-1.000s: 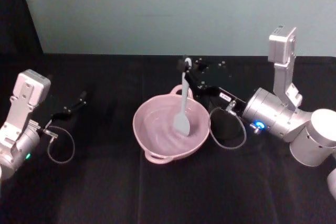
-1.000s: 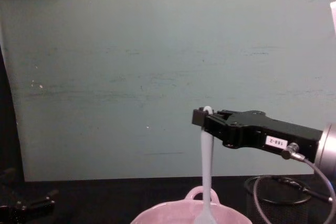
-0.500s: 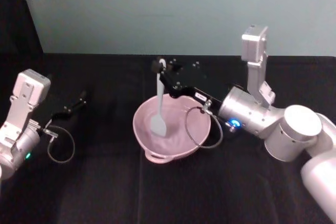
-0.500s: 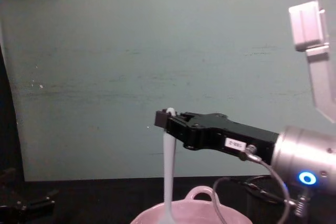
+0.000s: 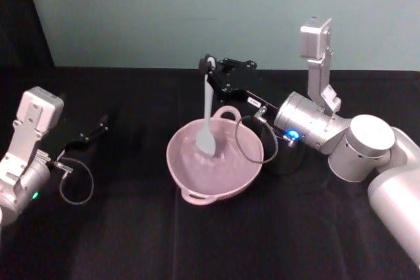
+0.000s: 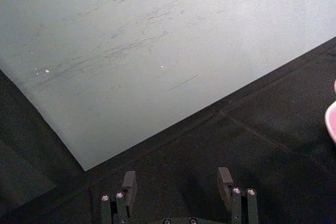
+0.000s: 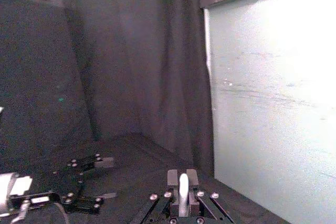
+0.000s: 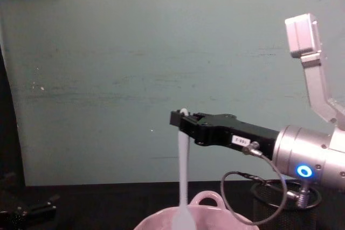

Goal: Use the one hand to pick up the spoon and stir the clear water in the bowl.

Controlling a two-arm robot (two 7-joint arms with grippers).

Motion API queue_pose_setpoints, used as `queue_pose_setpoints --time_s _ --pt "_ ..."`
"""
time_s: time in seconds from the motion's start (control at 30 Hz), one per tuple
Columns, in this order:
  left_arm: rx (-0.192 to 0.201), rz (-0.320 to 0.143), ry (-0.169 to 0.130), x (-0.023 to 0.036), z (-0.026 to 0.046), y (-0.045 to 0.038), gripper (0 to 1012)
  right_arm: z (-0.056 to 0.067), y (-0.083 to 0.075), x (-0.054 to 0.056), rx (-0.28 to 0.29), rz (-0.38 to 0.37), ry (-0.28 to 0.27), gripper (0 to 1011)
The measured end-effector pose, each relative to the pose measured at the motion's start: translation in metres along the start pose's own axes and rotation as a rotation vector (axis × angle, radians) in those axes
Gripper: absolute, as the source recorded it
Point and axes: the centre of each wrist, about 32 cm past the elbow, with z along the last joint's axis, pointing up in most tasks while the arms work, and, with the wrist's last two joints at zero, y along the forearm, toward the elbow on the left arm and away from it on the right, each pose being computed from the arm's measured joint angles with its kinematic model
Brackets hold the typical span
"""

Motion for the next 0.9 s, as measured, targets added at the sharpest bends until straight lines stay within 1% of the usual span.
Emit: queue_pose_setpoints --time_s 0.13,0.17,0.4,0.57,0.67,0.73,0.87,0.9 --pt "0.000 0.000 0.000 0.0000 0.0000 0.0000 1011 0.002 -0.006 0.005 0.001 -0.022 -0.007 105" --pt "0.000 0.000 0.000 0.0000 0.0000 0.0000 1011 0.003 -0.010 0.007 0.002 -0.032 -0.011 105" --pt "0.000 0.000 0.000 0.0000 0.0000 0.0000 1011 0.009 -0.028 0.010 0.001 -0.063 -0.032 105" --pt "0.000 0.000 0.000 0.0000 0.0000 0.0000 1011 0.014 -0.041 0.005 -0.009 -0.066 -0.049 105" --pt "0.000 0.000 0.000 0.0000 0.0000 0.0000 1011 0.015 -0.045 0.002 -0.017 -0.062 -0.054 105" --pt "0.000 0.000 0.000 0.0000 0.0000 0.0000 1011 0.017 -0.050 -0.002 -0.023 -0.054 -0.058 105" --pt "0.000 0.000 0.000 0.0000 0.0000 0.0000 1011 0.020 -0.053 -0.007 -0.028 -0.040 -0.063 105" --pt "0.000 0.000 0.000 0.0000 0.0000 0.0000 1011 0.021 -0.053 -0.010 -0.030 -0.030 -0.064 105"
